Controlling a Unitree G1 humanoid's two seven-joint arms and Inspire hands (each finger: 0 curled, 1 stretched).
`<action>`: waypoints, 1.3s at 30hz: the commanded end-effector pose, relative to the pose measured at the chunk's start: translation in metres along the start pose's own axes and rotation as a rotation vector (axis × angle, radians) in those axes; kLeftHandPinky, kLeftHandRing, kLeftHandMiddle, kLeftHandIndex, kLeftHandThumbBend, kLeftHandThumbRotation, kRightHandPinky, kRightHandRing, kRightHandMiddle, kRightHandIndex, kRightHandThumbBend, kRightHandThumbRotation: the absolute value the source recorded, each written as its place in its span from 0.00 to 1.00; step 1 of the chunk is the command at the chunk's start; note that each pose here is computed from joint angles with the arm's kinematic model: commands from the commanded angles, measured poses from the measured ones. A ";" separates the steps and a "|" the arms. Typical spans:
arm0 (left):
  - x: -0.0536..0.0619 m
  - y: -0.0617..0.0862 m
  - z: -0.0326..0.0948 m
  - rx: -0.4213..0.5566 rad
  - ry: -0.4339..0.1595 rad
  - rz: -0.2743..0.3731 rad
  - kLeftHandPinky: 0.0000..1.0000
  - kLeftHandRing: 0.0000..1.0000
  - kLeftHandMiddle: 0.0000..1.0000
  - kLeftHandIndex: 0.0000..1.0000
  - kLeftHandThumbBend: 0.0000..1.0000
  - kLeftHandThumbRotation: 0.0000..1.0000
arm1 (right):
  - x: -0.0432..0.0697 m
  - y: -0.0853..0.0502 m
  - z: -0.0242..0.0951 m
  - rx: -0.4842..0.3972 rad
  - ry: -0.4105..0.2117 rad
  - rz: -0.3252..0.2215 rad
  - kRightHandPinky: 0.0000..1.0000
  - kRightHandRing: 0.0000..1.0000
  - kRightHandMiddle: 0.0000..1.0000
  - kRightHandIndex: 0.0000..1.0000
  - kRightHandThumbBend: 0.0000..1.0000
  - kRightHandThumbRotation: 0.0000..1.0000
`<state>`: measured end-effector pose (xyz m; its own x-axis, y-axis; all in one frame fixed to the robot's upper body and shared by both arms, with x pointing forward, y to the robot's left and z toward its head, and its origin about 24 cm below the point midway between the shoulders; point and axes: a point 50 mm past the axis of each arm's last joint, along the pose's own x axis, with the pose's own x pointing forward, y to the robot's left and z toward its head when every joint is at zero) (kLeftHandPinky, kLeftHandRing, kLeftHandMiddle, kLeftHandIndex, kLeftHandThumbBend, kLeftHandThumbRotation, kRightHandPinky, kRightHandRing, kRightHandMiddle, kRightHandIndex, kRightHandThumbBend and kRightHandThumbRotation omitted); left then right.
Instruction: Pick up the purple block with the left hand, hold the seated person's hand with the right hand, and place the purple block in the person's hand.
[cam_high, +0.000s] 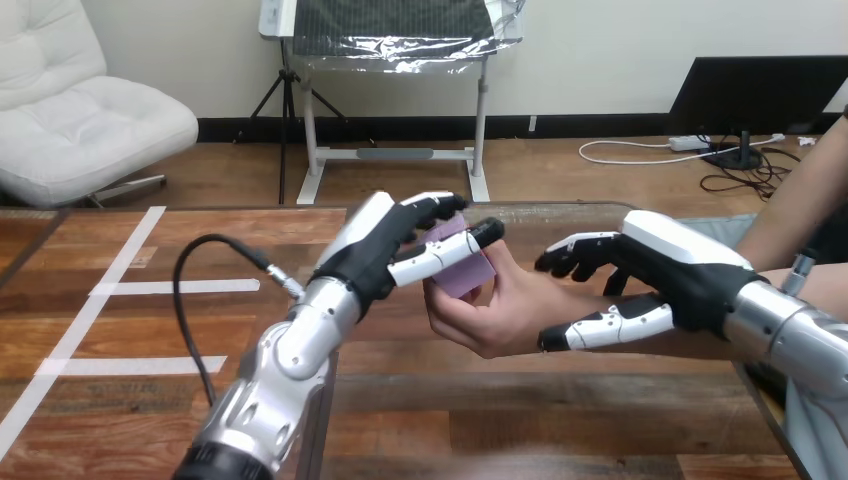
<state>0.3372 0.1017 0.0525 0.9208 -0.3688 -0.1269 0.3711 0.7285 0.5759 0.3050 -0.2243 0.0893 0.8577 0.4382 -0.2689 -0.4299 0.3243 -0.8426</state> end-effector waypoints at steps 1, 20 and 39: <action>-0.004 0.019 0.015 -0.008 -0.088 0.088 0.96 0.90 0.88 0.85 0.81 0.84 | -0.005 0.002 -0.005 0.067 0.014 -0.011 0.63 0.79 0.82 0.83 0.96 0.70; -0.043 0.033 0.013 -0.134 -0.159 0.229 0.84 0.89 0.87 0.84 0.67 0.79 | -0.010 -0.004 -0.007 0.291 -0.122 -0.155 0.71 0.85 0.88 0.90 0.95 0.89; -0.086 0.047 0.014 -0.153 -0.210 0.374 0.77 0.86 0.86 0.83 0.63 0.87 | -0.009 -0.005 0.002 0.407 -0.263 -0.253 0.76 0.85 0.88 0.91 1.00 1.00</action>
<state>0.2781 0.1504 0.0739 0.9740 -0.1938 0.1175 0.1280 0.8985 0.4200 0.2949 -0.2347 0.0859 0.8794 0.4760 -0.0121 -0.3734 0.6737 -0.6377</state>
